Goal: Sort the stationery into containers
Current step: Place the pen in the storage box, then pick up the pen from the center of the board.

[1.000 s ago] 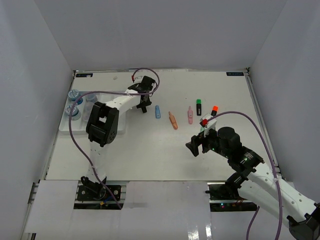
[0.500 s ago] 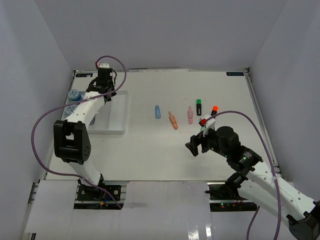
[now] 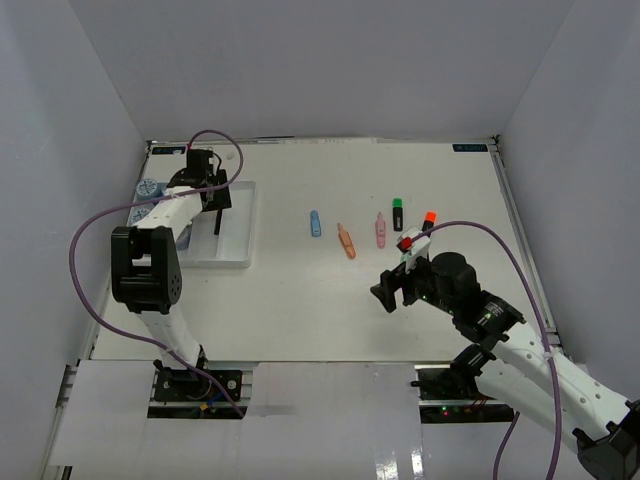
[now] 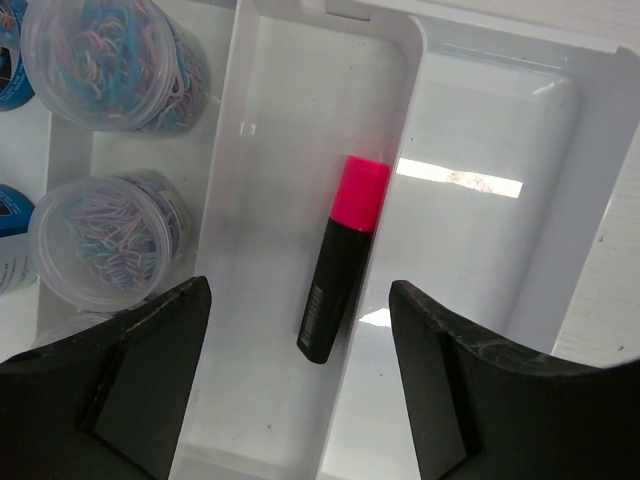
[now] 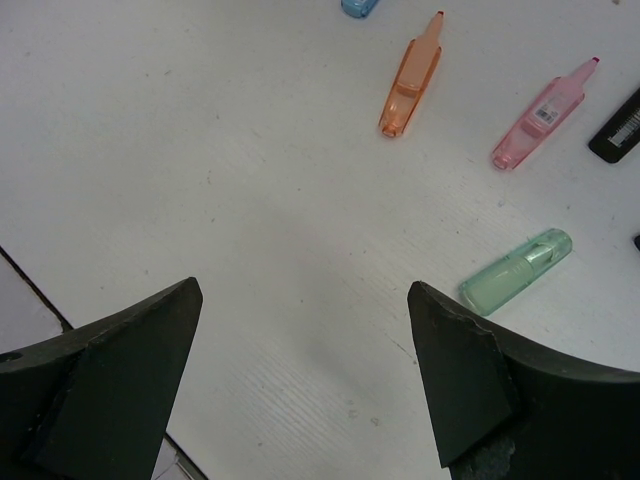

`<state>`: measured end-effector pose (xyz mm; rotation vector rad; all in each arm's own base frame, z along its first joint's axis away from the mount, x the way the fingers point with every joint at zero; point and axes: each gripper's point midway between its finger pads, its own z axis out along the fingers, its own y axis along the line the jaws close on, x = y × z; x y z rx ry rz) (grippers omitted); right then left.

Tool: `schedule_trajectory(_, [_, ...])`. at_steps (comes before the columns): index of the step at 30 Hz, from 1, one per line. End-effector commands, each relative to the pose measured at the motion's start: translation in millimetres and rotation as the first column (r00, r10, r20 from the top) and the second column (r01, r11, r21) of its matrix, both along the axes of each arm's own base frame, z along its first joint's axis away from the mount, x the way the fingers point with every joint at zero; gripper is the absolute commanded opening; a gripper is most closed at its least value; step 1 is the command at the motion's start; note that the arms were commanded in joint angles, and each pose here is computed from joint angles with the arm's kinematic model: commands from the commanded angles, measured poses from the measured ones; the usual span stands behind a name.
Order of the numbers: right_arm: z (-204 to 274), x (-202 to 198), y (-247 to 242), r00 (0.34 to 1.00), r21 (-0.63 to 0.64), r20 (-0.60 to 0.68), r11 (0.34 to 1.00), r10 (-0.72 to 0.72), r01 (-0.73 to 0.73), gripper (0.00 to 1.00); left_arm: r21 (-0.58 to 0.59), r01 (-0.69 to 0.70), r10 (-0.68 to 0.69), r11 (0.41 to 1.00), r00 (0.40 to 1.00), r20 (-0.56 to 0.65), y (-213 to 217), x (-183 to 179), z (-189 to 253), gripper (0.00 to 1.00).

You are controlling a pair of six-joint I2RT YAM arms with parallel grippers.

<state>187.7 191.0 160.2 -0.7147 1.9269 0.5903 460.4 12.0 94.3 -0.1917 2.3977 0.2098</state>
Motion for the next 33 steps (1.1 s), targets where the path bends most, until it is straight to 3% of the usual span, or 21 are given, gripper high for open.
schedule_trajectory(1, [7,13,-3,0.998,0.002,0.025,0.998,-0.059,0.059,0.90,-0.035,0.006,-0.004,0.999,0.998,0.064,-4,12,23,0.83])
schedule_trajectory(6, [1,49,-24,0.957,-0.071,-0.009,0.955,-0.290,0.288,0.90,-0.159,0.017,0.006,0.987,0.990,0.141,-22,1,63,0.97])
schedule_trajectory(11, [-8,93,-51,0.872,-0.111,-0.085,0.875,-0.482,0.472,0.90,-0.286,0.062,-0.008,0.956,0.982,0.188,-44,-26,90,0.98])
schedule_trajectory(18, [-36,164,-109,0.659,-0.200,-0.176,0.682,-0.731,0.704,0.91,-0.385,0.130,-0.038,0.914,0.971,0.237,-67,-80,110,0.98])
schedule_trajectory(26, [-86,211,-141,0.557,-0.244,-0.280,0.619,-0.782,0.747,0.99,-0.441,0.200,-0.085,0.875,0.960,0.267,-84,-131,110,0.98])
schedule_trajectory(33, [-112,228,-136,0.552,-0.260,-0.303,0.625,-0.777,0.736,0.91,-0.440,0.224,-0.128,0.869,0.963,0.236,-92,-150,95,0.98])
